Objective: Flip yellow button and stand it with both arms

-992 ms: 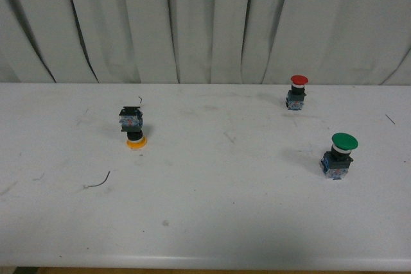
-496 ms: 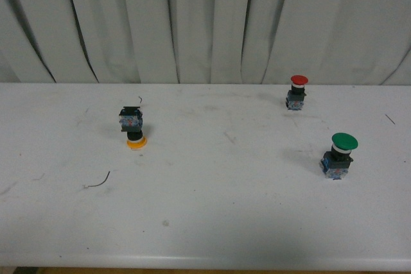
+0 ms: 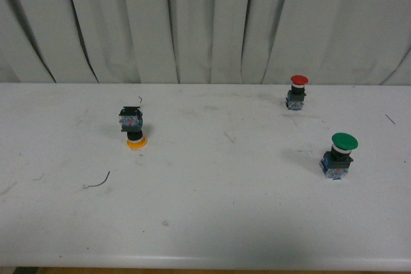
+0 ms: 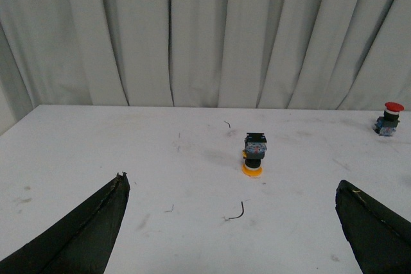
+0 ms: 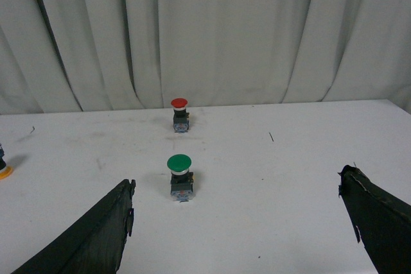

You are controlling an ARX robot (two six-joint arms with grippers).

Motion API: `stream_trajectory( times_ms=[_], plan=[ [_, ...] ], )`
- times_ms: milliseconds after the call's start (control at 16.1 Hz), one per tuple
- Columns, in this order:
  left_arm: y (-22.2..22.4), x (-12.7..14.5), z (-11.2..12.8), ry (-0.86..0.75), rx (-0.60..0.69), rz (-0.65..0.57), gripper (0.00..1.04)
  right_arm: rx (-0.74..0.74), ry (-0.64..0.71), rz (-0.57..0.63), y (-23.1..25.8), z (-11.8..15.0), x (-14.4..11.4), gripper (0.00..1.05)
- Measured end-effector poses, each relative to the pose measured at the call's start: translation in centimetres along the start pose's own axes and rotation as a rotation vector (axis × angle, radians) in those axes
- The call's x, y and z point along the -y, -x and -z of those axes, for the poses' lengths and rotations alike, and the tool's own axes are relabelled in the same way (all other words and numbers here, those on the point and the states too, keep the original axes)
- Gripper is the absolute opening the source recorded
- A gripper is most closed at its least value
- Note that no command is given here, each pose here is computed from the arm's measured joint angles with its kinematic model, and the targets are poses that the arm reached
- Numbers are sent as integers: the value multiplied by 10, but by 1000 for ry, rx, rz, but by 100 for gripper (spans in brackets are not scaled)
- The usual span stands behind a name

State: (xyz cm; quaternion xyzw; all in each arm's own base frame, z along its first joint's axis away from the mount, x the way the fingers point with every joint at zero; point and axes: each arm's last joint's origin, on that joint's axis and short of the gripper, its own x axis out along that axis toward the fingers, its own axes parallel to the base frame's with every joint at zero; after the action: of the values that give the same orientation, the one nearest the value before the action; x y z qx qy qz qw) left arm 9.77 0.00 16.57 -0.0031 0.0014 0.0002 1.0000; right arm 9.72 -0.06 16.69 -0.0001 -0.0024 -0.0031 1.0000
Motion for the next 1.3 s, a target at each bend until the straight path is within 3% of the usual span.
stream_trajectory(
  times_ms=[744, 868, 992, 1115, 1301],
  plan=[
    [0, 0, 0, 0, 0, 0, 98, 0, 0, 0, 0, 0, 0, 98],
    [-1, 5, -1, 80, -216, -164, 98, 0, 0, 1, 0, 0, 0, 98],
    [-2, 6, -5, 104, -217, -206, 98, 0, 0, -1, 0, 0, 0, 98],
    [-3, -1, -21, 181, -123, -303, 98, -1, 0, 0, 0, 0, 0, 98],
    [-32, -11, -33, 215, -89, -290, 98, 0, 0, -2, 0, 0, 0, 98]
  ],
)
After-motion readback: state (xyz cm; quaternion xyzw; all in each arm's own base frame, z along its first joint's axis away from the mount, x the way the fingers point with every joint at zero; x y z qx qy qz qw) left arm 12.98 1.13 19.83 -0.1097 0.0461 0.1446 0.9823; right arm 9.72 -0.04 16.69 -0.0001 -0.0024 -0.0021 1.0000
